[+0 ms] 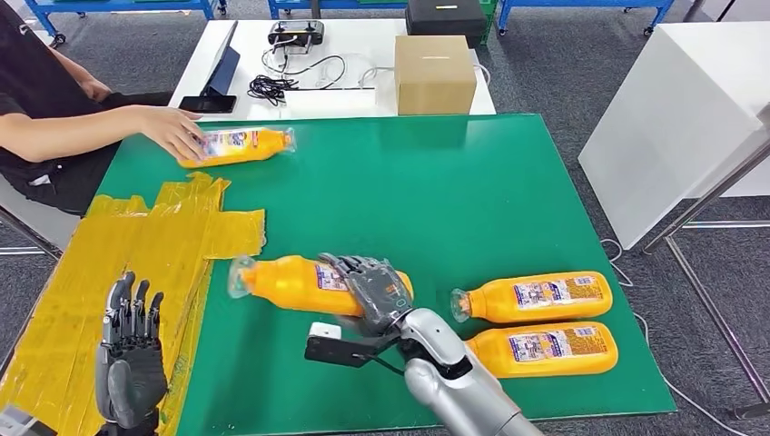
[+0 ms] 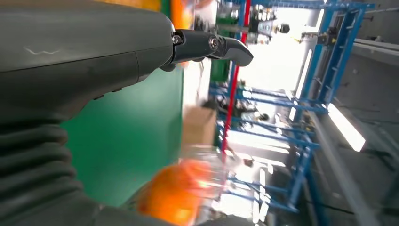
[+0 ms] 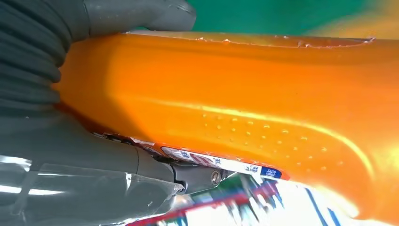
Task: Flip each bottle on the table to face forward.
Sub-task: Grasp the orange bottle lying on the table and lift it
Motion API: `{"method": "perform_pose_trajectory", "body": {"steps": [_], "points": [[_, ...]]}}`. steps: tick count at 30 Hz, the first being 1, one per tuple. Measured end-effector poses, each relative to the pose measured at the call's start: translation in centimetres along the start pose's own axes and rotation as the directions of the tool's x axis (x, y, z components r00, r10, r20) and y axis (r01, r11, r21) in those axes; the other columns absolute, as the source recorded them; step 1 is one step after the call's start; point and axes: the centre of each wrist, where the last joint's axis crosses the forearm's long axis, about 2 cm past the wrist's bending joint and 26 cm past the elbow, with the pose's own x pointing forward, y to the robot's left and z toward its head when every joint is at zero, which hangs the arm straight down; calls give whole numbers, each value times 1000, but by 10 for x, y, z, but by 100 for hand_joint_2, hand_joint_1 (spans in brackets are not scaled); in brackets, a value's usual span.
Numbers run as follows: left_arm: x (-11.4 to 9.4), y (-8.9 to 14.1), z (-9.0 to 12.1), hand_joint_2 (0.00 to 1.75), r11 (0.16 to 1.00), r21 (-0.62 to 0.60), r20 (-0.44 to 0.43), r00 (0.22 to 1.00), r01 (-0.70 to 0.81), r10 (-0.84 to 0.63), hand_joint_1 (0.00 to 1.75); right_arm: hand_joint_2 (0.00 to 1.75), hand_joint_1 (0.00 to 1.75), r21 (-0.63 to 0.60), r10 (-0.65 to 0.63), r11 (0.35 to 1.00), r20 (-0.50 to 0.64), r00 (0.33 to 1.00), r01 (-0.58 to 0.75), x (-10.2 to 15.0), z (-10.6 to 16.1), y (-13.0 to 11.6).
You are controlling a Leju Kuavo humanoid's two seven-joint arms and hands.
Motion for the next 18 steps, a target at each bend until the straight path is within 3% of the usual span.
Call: {"method": "perform_pose_trajectory", "body": {"steps": [3,8,13,18], "points": [[-1,-17,-1,175,999,1,17,998,-53,53,0,175,175,-83,-41,995,86,995,48,32,-4,-7],[-1,-34,-5,175,997,0,42,996,-78,77,0,175,175,-153,-65,984,176,982,93,64,-7,-11],[1,-45,-9,175,997,-12,58,995,-77,77,0,175,175,-154,-100,978,245,964,140,94,-12,-5],[2,-51,-12,175,997,-28,63,995,-74,75,0,175,175,-135,-125,977,268,955,166,105,-15,0]]}}
